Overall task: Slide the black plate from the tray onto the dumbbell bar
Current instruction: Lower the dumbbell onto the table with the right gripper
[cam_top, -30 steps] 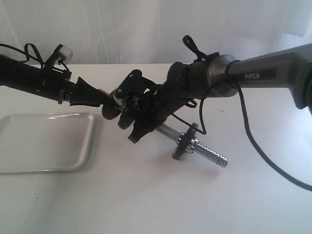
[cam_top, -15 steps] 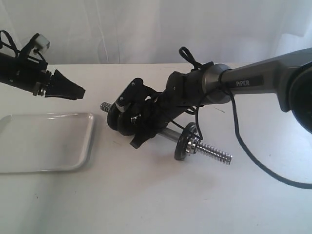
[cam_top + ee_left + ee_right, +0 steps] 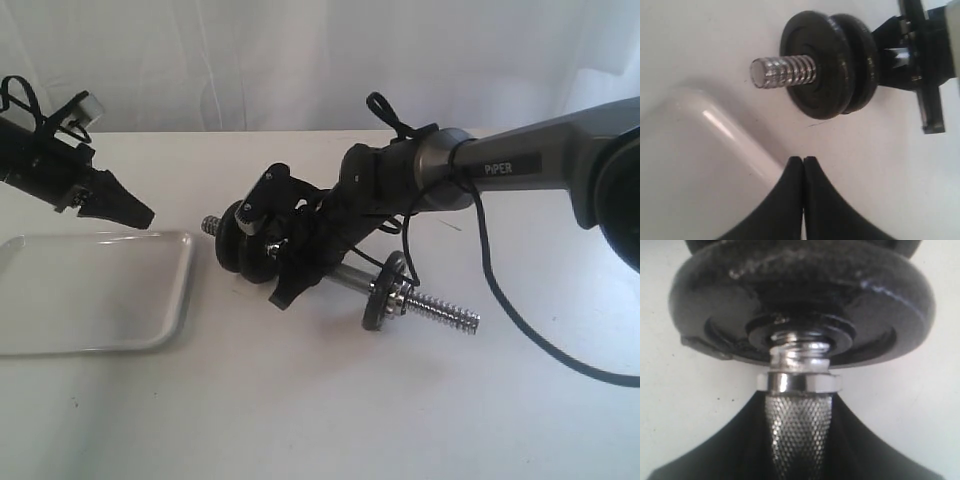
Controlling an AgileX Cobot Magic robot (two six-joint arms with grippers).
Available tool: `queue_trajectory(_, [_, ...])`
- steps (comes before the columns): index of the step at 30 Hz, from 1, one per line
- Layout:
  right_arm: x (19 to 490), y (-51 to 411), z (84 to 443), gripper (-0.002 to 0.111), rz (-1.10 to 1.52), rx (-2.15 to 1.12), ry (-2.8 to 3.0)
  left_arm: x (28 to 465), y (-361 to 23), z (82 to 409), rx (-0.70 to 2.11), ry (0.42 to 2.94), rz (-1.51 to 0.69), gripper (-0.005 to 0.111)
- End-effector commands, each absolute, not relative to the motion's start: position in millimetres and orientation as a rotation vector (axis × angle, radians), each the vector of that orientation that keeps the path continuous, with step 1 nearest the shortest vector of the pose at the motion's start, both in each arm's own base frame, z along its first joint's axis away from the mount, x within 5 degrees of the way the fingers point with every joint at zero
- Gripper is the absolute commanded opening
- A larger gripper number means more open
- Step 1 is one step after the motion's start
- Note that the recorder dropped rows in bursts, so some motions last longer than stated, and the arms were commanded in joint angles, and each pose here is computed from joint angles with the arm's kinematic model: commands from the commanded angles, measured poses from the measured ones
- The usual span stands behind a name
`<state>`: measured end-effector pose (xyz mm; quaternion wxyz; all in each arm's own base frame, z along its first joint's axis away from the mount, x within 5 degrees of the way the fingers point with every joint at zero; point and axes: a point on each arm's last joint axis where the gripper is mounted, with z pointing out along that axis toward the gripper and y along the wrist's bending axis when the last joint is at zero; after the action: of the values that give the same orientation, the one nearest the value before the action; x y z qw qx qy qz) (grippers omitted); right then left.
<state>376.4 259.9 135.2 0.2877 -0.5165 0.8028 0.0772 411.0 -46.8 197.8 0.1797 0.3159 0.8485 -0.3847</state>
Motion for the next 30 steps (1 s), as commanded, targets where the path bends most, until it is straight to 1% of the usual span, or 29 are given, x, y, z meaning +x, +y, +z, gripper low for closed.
queue_trajectory(1, [371.1, 251.7, 216.4, 0.000, 0.172, -1.335, 1.980, 410.8, -43.7, 202.1, 0.875, 2.437, -1.036, 0.000])
queue_trajectory(8, [363.1, 250.9, 208.9, 0.000, 0.166, -1.522, 1.973, 414.4, -36.8, 195.7, 0.771, 2.549, -0.919, 0.000])
queue_trajectory(11, [358.9, 252.9, 208.1, 0.000, 0.201, -1.607, 1.928, 414.2, -34.3, 193.5, 0.767, 2.581, -0.879, 0.000])
queue_trajectory(17, [357.4, 256.1, 206.4, 0.000, 0.233, -1.653, 1.878, 414.1, -33.6, 197.8, 0.768, 2.572, -0.854, 0.000])
queue_trajectory(23, [359.2, 258.7, 201.8, 0.000, 0.222, -1.675, 1.838, 412.3, -33.3, 212.5, 0.770, 2.538, -0.814, 0.000])
queue_trajectory(30, [359.7, 269.9, 210.3, 0.000, 0.220, -1.661, 1.784, 412.1, -33.3, 213.4, 0.760, 2.541, -0.815, 0.000])
